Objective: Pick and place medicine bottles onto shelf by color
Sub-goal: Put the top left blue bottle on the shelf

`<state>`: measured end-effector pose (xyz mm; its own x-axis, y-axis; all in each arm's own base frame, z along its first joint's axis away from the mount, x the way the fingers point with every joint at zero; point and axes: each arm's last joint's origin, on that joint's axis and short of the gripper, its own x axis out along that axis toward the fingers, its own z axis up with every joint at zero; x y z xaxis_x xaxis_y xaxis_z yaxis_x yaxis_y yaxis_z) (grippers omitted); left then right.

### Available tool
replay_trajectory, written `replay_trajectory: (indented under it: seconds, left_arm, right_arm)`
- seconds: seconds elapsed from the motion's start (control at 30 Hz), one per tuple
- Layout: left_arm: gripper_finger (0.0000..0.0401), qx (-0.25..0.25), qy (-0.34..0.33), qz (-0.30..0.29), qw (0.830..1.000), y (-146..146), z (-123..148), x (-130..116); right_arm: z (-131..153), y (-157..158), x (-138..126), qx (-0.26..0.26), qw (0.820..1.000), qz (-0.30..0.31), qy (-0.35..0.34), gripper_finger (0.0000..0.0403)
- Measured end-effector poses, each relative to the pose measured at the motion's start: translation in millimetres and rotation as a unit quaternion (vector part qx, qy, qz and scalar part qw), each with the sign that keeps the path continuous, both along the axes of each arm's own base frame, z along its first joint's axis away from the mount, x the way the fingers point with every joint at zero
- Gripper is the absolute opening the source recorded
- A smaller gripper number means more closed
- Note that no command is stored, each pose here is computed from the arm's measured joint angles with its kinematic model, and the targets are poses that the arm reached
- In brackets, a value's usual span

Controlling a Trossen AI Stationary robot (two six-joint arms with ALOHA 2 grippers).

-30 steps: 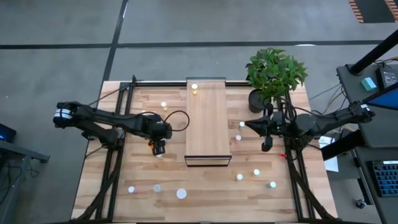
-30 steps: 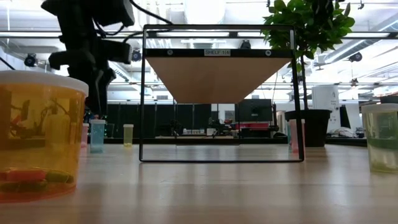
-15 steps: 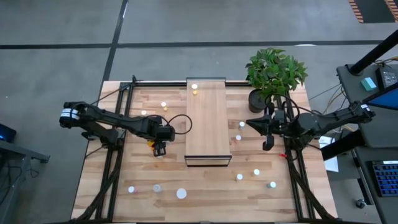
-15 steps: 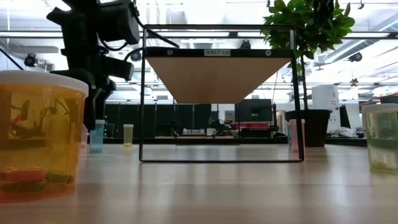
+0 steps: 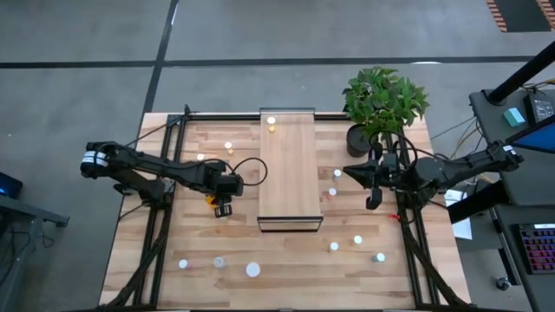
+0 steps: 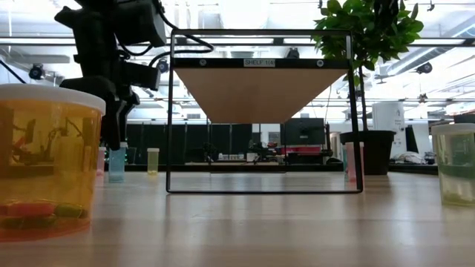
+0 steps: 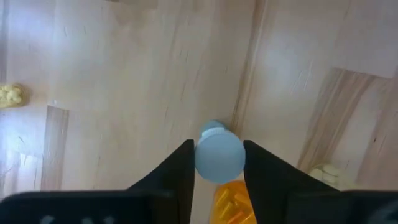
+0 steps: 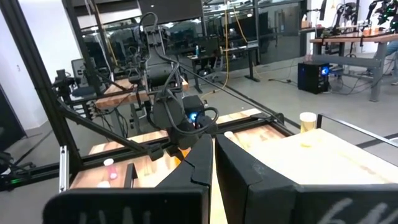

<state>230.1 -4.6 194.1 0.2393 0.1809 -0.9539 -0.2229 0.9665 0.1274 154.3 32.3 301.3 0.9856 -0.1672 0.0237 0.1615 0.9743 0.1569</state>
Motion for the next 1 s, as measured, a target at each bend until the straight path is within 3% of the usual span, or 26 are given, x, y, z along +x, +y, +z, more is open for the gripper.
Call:
replay_trajectory:
  seconds: [0.27,0.43,0.63,1.0]
  left_arm:
    - [0.0111,-0.001,-0.007,0.000,1.000,0,5,-2]
    - [0.0113,-0.003,-0.018,0.000,1.000,0,24,4]
    - [0.0114,-0.012,-0.004,-0.005,1.000,-1,75,6]
    - [0.0115,-0.121,-0.085,0.001,0.989,-7,170,12]
  right_arm:
    - [-1,0,0,0.005,1.000,-0.008,0.004,0.0008]
    - [-1,0,0,0.011,1.000,-0.009,0.003,0.0008]
    - [-1,0,0,0.016,1.000,-0.009,0.002,0.0008]
    - [-1,0,0,0.017,1.000,-0.009,0.002,0.0008]
